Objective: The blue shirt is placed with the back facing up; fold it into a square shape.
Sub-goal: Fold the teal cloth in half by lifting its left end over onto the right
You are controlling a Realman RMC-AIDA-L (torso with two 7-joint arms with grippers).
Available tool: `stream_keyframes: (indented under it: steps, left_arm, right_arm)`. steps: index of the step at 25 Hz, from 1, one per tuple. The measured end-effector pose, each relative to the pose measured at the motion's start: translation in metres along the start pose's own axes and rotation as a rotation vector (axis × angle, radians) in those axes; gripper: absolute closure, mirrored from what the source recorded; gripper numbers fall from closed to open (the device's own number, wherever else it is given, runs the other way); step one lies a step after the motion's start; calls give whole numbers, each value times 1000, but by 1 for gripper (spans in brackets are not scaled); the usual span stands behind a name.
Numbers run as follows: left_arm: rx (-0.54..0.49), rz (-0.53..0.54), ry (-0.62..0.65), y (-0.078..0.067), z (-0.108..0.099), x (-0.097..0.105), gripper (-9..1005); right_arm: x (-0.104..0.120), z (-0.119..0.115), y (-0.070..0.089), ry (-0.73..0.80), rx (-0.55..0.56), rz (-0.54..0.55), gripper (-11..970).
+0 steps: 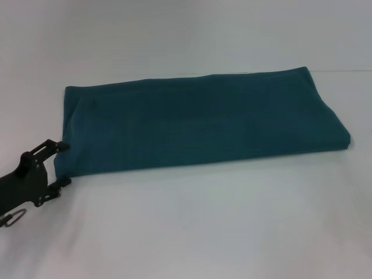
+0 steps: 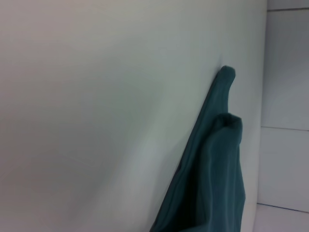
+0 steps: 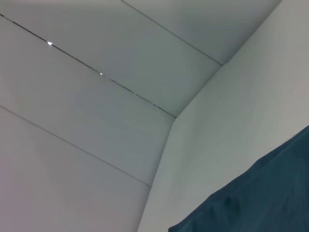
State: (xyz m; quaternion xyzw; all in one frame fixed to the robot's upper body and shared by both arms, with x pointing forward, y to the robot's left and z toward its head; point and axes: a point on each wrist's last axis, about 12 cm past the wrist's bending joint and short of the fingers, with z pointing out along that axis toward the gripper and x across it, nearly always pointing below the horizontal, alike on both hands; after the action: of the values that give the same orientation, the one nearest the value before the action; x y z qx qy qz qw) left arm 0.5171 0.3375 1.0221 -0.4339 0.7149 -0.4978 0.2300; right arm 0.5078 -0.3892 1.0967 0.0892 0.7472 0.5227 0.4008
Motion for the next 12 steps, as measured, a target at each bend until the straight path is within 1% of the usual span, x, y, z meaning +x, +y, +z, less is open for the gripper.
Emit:
stream_keyframes:
  steps: [8, 12]
  left_arm:
    - [-5, -14, 1, 3, 2, 3, 121]
    - [-10, -19, -3, 2, 8, 3, 122]
  right_arm:
    - [-1, -2, -1, -11, 11, 4, 19]
    - [0, -2, -3, -14, 16, 12, 19]
